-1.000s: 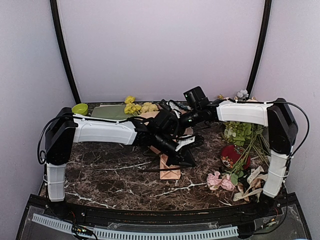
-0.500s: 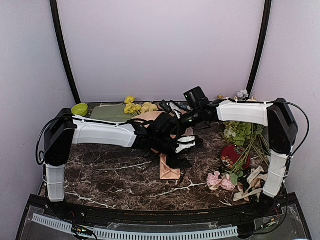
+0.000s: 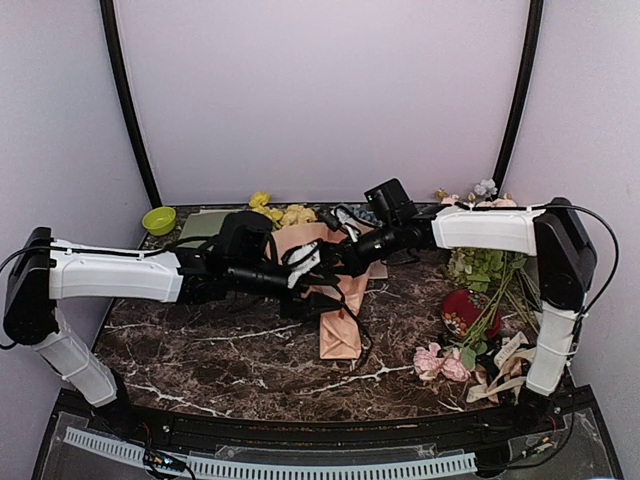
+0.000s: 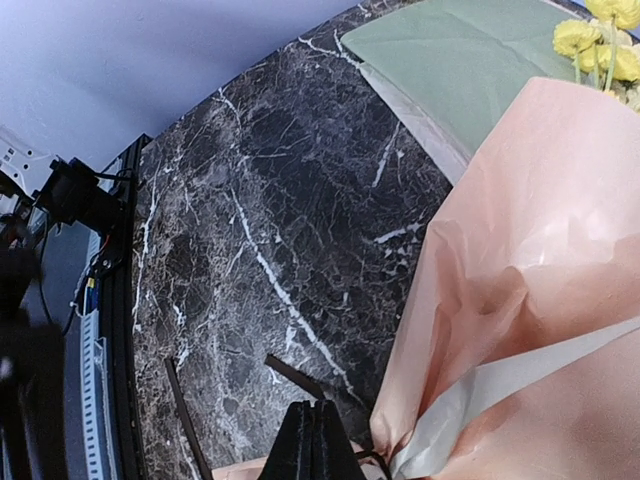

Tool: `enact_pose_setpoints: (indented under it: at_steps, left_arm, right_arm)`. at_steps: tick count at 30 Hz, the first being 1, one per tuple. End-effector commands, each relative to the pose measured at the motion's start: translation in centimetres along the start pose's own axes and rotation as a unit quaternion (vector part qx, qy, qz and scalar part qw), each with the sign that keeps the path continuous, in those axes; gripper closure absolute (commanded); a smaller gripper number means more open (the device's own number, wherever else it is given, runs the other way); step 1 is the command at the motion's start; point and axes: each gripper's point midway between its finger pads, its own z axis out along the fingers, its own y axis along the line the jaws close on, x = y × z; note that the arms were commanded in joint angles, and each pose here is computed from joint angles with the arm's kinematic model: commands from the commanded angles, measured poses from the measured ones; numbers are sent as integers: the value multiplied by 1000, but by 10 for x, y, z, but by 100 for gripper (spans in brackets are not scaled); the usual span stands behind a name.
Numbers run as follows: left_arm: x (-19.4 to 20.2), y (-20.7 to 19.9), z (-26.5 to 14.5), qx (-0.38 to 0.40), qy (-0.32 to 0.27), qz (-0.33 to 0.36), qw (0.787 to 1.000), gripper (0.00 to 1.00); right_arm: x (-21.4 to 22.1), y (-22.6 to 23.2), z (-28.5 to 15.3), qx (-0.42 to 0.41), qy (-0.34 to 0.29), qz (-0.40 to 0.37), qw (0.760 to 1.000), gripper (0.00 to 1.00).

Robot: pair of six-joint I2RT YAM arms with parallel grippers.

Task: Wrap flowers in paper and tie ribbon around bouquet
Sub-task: Cross the half-tied ribbon over the folded bouquet.

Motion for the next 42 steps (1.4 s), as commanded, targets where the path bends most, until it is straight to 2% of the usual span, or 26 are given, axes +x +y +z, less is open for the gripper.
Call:
enact_pose_setpoints:
  at_steps: [1,4,8,10,14,18,23,30,33,39,40,42]
  left_arm:
    - [-1,50,-37,-56,-84,-122,987,52]
    - [23,75,-40,-102,-71,-180,976,55]
    - [42,91,-34,-132,-68,-222,964,49]
    - [45,91,-32,-129,-83,-236,960,42]
    - [43,81,-21,-85,-108,-239,961,39]
    - [53,90,-12,-99,-110,-265,953,43]
    - [59,98,-1,-104,-109,-283,947,53]
    - [54,97,4,-86,-125,-283,947,54]
    - [53,95,5,-78,-127,-285,947,60]
    - [55,93,4,-80,-126,-280,948,96]
    - [57,92,4,-81,-124,-280,948,100]
    - [59,92,3,-84,-123,-280,948,100]
  right_arm:
    - [-20,17,-9,6,-43,5,999,100]
    - [-25,18,-9,14,-63,29,998,100]
    - [-34,18,-9,20,-91,62,994,100]
    - [-37,16,-9,24,-106,74,991,100]
    - [-39,18,-7,13,-122,88,989,100]
    - [-40,23,-3,6,-122,91,988,100]
    - [-39,24,-1,7,-117,89,989,100]
    - [-35,23,2,8,-109,88,990,100]
    - [-35,24,3,4,-108,86,990,100]
    - [-31,23,6,5,-95,80,992,100]
    - [-31,23,4,8,-92,74,993,95]
    - [-29,20,-2,20,-80,59,995,84]
